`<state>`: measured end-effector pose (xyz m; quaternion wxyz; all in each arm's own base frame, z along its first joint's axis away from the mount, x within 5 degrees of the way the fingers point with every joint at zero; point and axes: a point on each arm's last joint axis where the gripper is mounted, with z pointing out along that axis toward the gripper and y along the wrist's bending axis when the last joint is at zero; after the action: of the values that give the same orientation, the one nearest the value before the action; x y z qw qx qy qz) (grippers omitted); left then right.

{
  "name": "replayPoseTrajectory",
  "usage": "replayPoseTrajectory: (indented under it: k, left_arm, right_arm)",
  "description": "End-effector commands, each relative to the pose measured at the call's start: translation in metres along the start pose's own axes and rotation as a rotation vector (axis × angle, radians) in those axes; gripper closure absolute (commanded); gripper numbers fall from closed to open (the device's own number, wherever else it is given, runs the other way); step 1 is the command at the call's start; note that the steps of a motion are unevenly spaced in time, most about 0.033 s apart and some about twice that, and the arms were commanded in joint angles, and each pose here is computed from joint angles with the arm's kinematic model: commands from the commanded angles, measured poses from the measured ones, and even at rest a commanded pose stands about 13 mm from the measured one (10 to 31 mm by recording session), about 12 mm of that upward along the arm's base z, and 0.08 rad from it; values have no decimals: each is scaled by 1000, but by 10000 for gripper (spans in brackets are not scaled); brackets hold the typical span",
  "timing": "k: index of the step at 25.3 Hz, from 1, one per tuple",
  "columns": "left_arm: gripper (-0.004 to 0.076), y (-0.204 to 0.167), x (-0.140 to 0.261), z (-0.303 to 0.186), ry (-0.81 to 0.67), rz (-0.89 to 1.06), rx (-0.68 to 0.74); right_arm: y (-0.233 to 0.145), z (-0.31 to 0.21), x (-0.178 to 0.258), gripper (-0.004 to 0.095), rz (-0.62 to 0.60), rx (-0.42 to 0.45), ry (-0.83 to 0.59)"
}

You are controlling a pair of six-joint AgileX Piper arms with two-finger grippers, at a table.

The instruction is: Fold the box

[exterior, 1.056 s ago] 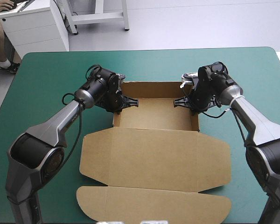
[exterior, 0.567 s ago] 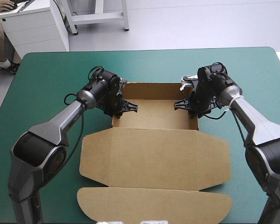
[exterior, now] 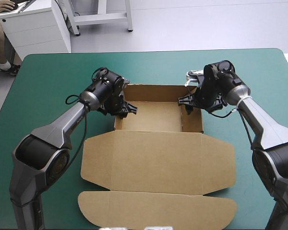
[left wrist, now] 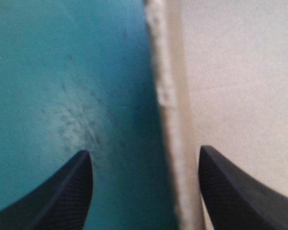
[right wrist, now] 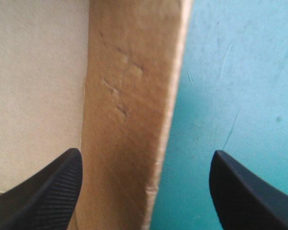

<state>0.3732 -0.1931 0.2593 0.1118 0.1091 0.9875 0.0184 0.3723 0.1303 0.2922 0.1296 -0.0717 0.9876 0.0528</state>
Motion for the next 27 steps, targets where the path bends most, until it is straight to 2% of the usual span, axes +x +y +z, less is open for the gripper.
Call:
replayPoseTrajectory:
  k: [1, 6, 10, 12, 13, 16, 22, 27]
  left_arm:
    - [268, 10, -4, -53, -115, 22, -32]
    - [270, 11, -11, -102, -259, 9, 37]
    - [328, 16, 0, -150, -370, -14, 111]
    - [416, 20, 7, -166, -405, -12, 121]
    - [521, 23, 12, -178, -433, -10, 127]
    - [737, 28, 25, -199, -479, 24, 146]
    - [727, 40, 69, -235, -537, 84, 198]
    - [727, 58, 126, -243, -533, 88, 180]
  right_arm:
    - [2, -49, -12, 224, -2, -24, -165]
    - [2, -88, -20, 224, -29, -5, -244]
    - [2, -116, -13, 224, -28, -17, -313]
    - [1, -126, -9, 225, -29, -21, -335]
    - [2, -136, -4, 225, -26, -33, -356]
    - [1, -154, 5, 225, -11, -46, -398]
    - [-1, -180, 18, 252, -6, -56, -460]
    - [-4, -163, 25, 252, 16, -41, -394]
